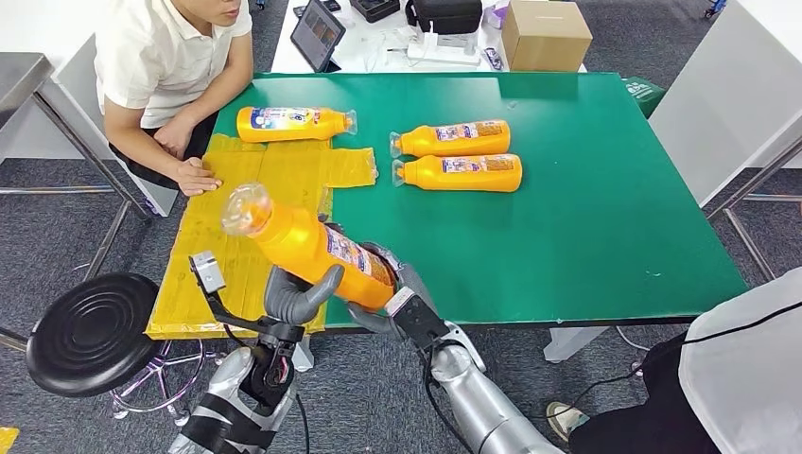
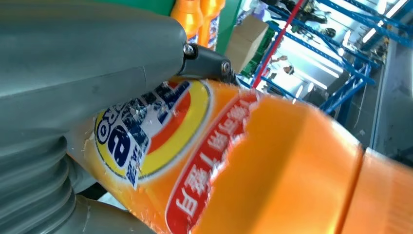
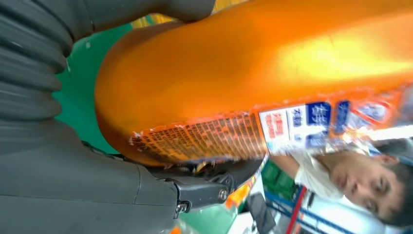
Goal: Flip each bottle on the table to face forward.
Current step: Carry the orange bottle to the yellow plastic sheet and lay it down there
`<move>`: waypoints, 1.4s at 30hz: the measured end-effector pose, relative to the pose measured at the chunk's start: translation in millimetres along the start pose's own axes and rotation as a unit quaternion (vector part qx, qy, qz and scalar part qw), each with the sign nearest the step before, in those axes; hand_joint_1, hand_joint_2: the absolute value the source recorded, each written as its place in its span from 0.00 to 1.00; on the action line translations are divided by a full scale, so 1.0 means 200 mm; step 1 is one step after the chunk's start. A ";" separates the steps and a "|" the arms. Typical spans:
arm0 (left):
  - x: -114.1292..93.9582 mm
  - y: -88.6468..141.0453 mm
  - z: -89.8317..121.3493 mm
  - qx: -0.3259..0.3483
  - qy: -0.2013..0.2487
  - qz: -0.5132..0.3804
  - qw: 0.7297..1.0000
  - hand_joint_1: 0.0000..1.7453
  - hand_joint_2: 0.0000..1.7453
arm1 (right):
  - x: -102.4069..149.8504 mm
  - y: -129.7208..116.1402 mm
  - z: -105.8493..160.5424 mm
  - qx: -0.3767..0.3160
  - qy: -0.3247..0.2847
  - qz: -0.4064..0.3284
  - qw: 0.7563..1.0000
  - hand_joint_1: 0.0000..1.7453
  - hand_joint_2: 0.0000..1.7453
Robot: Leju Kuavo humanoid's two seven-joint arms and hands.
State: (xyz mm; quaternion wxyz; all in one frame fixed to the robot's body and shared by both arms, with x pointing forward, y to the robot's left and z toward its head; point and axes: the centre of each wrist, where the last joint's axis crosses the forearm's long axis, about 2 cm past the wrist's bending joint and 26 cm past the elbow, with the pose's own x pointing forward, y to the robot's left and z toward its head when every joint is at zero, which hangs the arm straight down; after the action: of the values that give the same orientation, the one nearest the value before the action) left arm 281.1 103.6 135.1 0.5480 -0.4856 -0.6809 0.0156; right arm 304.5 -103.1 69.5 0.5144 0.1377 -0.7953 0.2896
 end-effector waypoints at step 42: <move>0.32 0.35 -0.04 0.135 0.007 -0.663 0.737 1.00 1.00 | 0.11 0.05 0.27 -0.147 0.016 0.330 0.932 0.00 0.00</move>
State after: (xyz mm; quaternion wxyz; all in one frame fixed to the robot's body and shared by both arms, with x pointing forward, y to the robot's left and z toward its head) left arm 336.1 179.3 145.8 0.4844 0.1671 -0.8173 -0.2635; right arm 250.0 -127.0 70.2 0.4167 -0.2138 -0.8215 0.3251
